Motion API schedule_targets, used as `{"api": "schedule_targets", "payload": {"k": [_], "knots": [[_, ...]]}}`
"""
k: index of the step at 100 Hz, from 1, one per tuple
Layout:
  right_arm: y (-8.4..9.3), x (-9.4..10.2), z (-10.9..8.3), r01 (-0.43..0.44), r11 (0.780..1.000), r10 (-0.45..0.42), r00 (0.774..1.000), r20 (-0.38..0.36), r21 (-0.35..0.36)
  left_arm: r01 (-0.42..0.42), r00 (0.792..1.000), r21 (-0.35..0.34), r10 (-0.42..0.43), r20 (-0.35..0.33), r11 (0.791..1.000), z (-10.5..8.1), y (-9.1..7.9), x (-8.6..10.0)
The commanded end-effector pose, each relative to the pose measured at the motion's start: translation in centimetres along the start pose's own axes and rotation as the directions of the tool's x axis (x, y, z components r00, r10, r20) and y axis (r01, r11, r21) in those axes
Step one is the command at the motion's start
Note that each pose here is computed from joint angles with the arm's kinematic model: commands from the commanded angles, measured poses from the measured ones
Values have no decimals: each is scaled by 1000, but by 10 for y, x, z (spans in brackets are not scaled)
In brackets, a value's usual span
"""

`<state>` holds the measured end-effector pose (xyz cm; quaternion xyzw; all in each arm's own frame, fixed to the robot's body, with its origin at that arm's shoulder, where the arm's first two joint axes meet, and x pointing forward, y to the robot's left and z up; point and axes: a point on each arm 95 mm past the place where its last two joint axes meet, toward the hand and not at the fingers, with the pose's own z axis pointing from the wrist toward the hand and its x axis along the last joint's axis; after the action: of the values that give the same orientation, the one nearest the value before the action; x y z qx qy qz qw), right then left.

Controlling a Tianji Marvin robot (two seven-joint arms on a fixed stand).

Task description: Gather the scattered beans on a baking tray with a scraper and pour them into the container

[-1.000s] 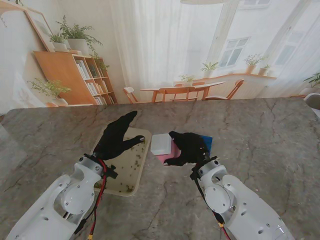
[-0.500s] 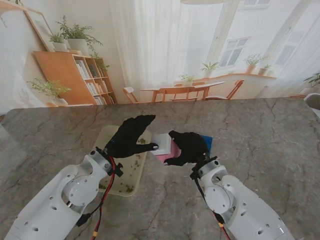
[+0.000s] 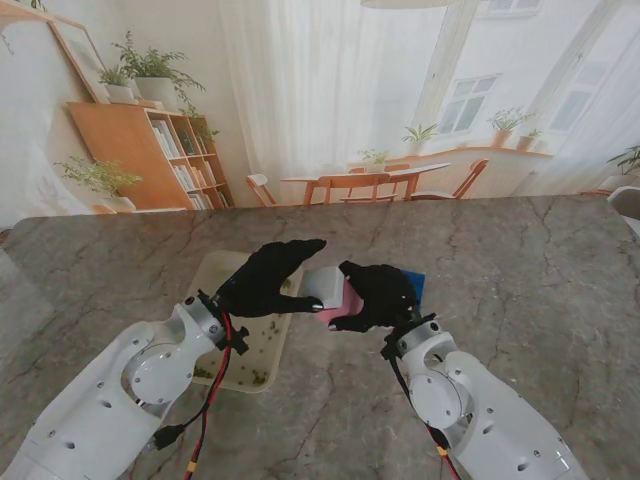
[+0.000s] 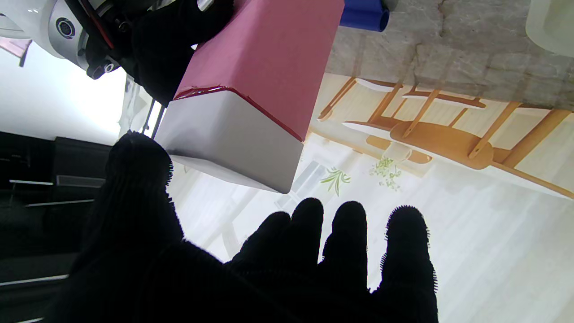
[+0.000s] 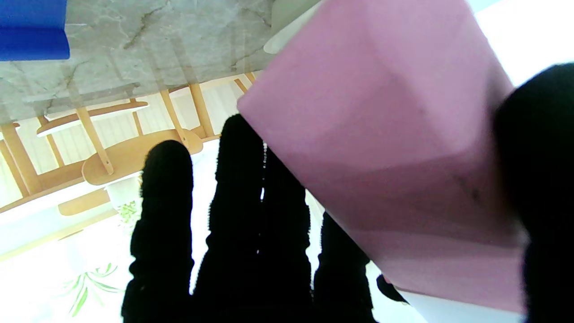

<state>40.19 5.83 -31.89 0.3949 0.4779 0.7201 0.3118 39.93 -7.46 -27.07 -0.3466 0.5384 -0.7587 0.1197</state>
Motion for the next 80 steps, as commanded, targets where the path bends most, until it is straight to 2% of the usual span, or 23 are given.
{"api": "schedule_targets", "payload": {"k": [1, 19, 50, 70, 80], "knots": [[0, 2, -1, -5, 1000, 5, 1000, 2, -1, 5, 1000, 6, -5, 0, 1000, 3, 4, 1], [0, 4, -2, -5, 1000, 5, 1000, 5, -11, 27, 1000, 7, -27, 14, 1000, 11, 13, 1], [0, 5, -3, -4, 1000, 5, 999, 37, -24, 66, 995, 60, -70, 73, 996, 21, 24, 8], [0, 7, -4, -14, 999, 17, 997, 81, -42, 83, 987, 69, -91, 134, 994, 24, 33, 14], [1, 8, -4, -13, 999, 18, 995, 99, -46, 65, 982, 81, -78, 175, 995, 25, 36, 18]]}}
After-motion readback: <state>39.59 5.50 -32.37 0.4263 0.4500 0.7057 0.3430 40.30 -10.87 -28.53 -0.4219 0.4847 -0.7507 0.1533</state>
